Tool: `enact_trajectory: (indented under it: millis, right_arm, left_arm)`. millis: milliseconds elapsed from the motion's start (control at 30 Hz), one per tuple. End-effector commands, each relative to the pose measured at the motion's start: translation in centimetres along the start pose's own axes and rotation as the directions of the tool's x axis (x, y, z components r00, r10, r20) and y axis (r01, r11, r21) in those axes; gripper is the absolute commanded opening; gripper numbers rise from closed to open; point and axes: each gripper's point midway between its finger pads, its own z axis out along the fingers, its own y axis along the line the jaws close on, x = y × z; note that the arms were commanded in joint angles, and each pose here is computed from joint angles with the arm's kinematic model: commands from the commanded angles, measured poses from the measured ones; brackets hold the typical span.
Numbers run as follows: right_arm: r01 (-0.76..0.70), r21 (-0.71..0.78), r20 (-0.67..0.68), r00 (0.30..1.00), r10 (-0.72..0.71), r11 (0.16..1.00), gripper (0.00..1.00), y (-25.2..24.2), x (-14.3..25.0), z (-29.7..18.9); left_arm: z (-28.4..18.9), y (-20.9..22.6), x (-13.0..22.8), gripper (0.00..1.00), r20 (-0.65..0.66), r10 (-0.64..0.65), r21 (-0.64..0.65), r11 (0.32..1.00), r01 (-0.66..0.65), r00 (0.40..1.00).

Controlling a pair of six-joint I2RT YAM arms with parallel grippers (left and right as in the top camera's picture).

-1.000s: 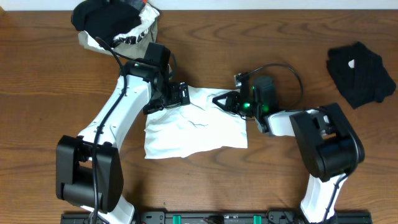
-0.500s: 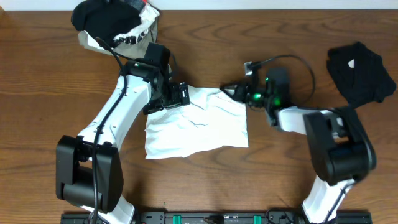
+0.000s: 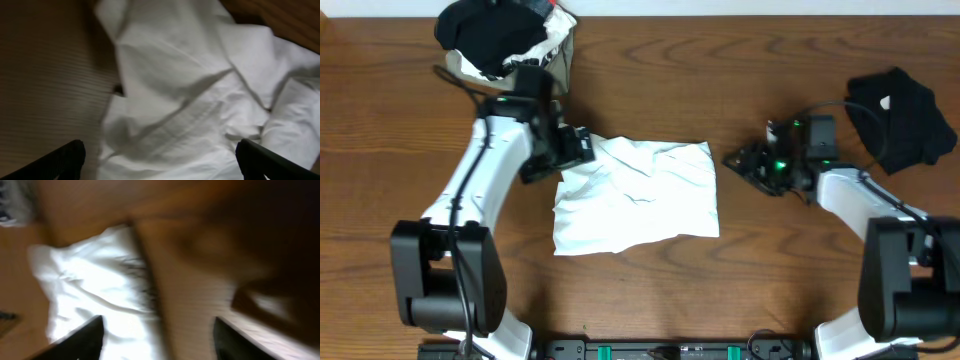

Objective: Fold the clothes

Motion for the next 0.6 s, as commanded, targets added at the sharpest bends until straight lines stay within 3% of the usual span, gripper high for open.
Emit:
enact_trajectory:
  millis: [0, 100, 267, 467, 567]
  right_arm:
    - [0.122, 0.115, 0.049, 0.99, -0.129, 0.986, 0.77, -2.1, -1.1, -1.7]
    - [0.109, 0.134, 0.025, 0.993, -0.113, 0.985, 0.79, -3.0, -0.6, -2.3]
    - [0.13, 0.096, -0.015, 0.991, -0.129, 0.987, 0.81, -2.8, 0.3, -3.3]
    - [0.146, 0.107, -0.002, 0.989, -0.146, 0.983, 0.84, -1.8, 0.7, -5.9]
    - [0.158, 0.199, 0.021, 0.986, -0.166, 0.967, 0.88, -1.5, 0.3, -8.7]
  left_arm:
    - [0.0, 1.5, 0.2, 0.98, -0.017, 0.059, 0.014, 0.998, -0.059, 0.998]
    - [0.5, 2.5, 0.2, 0.98, -0.022, 0.025, 0.039, 0.999, -0.024, 0.999]
    - [2.0, 2.1, 1.4, 0.98, -0.054, 0.018, 0.252, 0.968, -0.004, 0.998]
    - [3.3, 2.4, 2.7, 0.98, -0.078, 0.008, 0.33, 0.944, 0.019, 0.997]
    - [3.9, 2.4, 3.2, 0.98, -0.087, 0.009, 0.336, 0.941, 0.021, 0.996]
